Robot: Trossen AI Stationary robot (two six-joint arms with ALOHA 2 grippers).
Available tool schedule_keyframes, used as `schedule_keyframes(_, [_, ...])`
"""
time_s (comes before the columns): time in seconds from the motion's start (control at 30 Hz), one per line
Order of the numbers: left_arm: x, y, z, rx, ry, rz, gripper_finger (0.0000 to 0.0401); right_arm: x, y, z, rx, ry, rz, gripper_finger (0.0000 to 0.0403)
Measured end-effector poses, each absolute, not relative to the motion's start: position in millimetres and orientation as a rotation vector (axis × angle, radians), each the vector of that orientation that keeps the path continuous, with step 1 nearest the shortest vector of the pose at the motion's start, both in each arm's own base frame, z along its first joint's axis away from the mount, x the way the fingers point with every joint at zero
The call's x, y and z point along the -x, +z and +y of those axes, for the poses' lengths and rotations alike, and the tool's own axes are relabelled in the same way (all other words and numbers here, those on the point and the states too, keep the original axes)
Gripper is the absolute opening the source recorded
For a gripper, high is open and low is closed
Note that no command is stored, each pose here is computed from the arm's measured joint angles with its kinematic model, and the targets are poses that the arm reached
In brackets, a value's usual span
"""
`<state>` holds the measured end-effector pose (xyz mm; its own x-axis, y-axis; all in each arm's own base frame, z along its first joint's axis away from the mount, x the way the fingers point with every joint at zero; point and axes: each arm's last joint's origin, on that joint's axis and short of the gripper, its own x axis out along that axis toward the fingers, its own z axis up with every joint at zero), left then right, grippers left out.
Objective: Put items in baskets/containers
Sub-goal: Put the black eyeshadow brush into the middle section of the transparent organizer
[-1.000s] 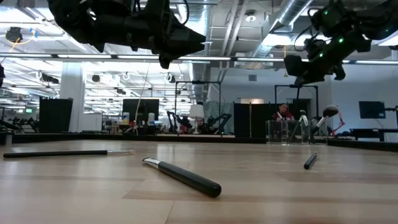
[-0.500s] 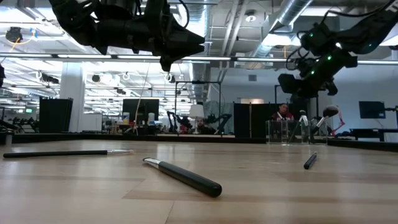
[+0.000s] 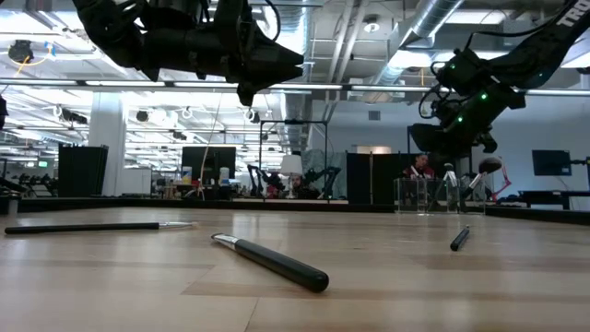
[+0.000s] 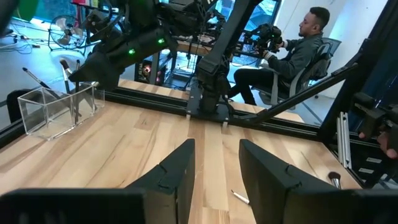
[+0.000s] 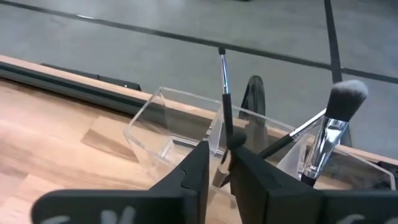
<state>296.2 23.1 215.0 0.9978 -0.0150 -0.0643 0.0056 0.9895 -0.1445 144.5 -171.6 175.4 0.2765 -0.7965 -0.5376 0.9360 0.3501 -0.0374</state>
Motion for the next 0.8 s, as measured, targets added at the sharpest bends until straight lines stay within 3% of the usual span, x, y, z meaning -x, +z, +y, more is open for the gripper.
schedule_keyframes(0.23, [-296,215,23,0.145,-0.01,0.066,0.0122,-142,181,-170,-0.297,-1.215,0.496,0.0096])
schedule_keyframes(0.6, [-296,215,23,0.143,-0.01,0.066,0.0122,-135,208,-160,-0.216,-1.223,0.383,0.0185])
schedule_keyframes(0.8, [-296,215,23,0.143,-0.01,0.066,0.0122,-133,224,-148,-0.181,-1.187,0.304,0.02])
